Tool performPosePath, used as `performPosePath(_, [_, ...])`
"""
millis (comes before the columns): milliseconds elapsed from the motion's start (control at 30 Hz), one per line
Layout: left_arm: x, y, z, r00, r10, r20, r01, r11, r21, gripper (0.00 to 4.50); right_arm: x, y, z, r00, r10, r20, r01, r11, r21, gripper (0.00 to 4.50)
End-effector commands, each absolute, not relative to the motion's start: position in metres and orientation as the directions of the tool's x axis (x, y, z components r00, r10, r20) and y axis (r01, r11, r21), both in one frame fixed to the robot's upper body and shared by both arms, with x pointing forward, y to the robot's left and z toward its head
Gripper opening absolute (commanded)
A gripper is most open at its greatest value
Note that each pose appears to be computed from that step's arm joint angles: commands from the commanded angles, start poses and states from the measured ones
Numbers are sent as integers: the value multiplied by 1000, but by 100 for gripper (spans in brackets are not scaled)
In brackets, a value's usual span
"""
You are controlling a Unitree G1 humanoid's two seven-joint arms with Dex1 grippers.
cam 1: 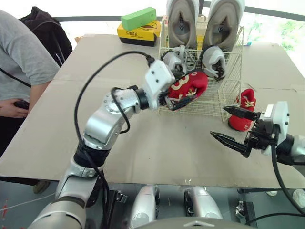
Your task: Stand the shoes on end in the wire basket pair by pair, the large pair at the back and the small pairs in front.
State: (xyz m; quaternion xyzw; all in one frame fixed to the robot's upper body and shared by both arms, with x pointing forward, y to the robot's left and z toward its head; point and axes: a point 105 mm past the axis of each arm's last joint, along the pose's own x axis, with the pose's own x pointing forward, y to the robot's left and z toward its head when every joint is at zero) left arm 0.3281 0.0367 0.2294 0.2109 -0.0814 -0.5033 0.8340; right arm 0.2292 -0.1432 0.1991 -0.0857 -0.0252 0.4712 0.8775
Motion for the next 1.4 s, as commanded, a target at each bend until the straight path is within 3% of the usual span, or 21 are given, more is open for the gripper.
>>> performPosePath(33, [334, 32, 238, 482, -870, -103, 762, 359, 539, 447, 228, -142, 214, 568, 823, 23, -798, 557, -231, 450])
performPosePath(67, [338, 32, 235, 495, -862, -109, 753, 363, 548, 447, 228, -140, 213, 568, 823, 22, -797, 556, -235, 450])
performPosePath(200, [343, 28, 228, 506, -854, -124, 752, 366, 548, 273, 226, -132, 215, 560, 828, 30, -801, 550, -238, 450])
performPosePath(333, [340, 36, 231, 522, -845, -112, 743, 386, 547, 67, 225, -135, 217, 564, 825, 30, -797, 553, -242, 450])
performPosePath(400, [339, 42, 243, 552, -834, -29, 736, 471, 486, 4, 225, -139, 215, 570, 821, 19, -794, 557, -245, 450])
performPosePath(600, [339, 77, 261, 697, -690, 194, 683, 722, 113, 4, 228, -134, 214, 564, 825, 40, -798, 556, -233, 450])
performPosePath(767, [329, 90, 264, 744, -608, 278, 654, 748, -112, 4, 231, -129, 214, 537, 843, 43, -816, 532, -227, 450])
performPosePath(900, [318, 92, 263, 759, -584, 290, 638, 756, -149, 4, 232, -129, 215, 527, 849, 39, -823, 522, -226, 450])
performPosePath(1000, [311, 97, 273, 755, -508, 415, 620, 759, -199, 4, 233, -128, 214, 512, 859, 34, -833, 505, -224, 450])
performPosePath(1300, [316, 98, 239, 830, -476, 292, 549, 790, -273, 4, 232, -125, 213, 495, 868, 22, -844, 487, -223, 450])
performPosePath(1400, [318, 96, 214, 842, -510, 176, 539, 803, -254, 4, 232, -125, 212, 496, 868, 17, -845, 487, -218, 450])
